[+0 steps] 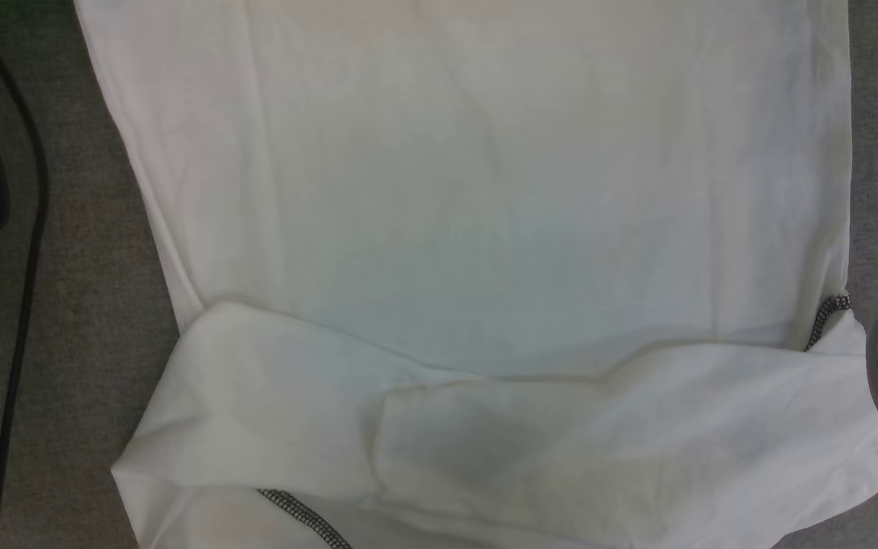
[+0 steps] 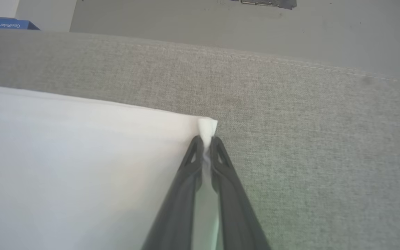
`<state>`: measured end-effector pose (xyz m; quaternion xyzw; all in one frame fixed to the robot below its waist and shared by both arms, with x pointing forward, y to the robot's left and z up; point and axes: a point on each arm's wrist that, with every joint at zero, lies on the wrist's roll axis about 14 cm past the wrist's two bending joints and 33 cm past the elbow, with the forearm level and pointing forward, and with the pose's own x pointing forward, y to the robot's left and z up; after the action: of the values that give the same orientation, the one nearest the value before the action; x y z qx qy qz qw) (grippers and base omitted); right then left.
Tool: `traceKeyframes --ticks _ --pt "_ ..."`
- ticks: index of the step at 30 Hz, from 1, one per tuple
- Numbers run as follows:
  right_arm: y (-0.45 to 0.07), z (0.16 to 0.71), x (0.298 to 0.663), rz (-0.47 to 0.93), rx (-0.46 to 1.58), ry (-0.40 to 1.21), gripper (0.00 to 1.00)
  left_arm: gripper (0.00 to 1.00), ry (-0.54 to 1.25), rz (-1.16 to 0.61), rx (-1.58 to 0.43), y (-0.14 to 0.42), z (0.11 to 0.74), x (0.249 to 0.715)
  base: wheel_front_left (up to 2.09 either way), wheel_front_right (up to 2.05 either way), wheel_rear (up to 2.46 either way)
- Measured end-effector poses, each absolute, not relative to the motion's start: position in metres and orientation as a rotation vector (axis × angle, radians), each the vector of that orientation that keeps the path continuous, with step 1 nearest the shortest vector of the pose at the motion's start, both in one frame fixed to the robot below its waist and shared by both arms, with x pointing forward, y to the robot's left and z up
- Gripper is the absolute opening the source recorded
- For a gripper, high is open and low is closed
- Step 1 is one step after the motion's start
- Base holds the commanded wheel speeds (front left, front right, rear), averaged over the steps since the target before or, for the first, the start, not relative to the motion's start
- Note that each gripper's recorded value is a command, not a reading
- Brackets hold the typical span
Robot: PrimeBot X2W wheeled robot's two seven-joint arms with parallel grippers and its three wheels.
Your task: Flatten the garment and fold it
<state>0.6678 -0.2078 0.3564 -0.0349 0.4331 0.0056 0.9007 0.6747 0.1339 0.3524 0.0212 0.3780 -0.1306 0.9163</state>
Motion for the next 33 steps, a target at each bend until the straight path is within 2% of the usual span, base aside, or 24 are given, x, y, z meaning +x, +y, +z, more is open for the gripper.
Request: traceKeyframes --ticks 3,6,12,20,25,33 --pt "-0.205 0.361 0.669 0.017 -0.123 0.891 0.0 0.0 0.768 -0.267 0.04 0.134 0.352 0.676 0.0 0.0 0.0" --pt "-0.207 0.373 0.677 0.011 -0.154 0.816 0.0 0.0 0.719 -0.262 0.047 0.135 0.356 0.681 0.0 0.0 0.0" --pt "-0.207 0.406 0.696 0.016 -0.174 0.6 0.0 0.0 0.519 -0.218 0.095 0.145 0.374 0.7 0.0 0.0 0.0" --pt "-0.2 0.445 0.702 0.048 -0.181 0.404 0.0 0.0 0.229 -0.183 0.095 0.152 0.432 0.717 0.0 0.0 0.0" --pt "-0.193 0.453 0.684 0.098 -0.159 0.343 0.0 0.0 0.107 -0.208 0.05 0.153 0.461 0.704 0.0 0.0 0.0" --pt "-0.184 0.474 0.623 0.192 -0.125 0.252 0.0 0.0 0.03 -0.306 -0.053 0.139 0.476 0.632 0.0 0.0 0.0"
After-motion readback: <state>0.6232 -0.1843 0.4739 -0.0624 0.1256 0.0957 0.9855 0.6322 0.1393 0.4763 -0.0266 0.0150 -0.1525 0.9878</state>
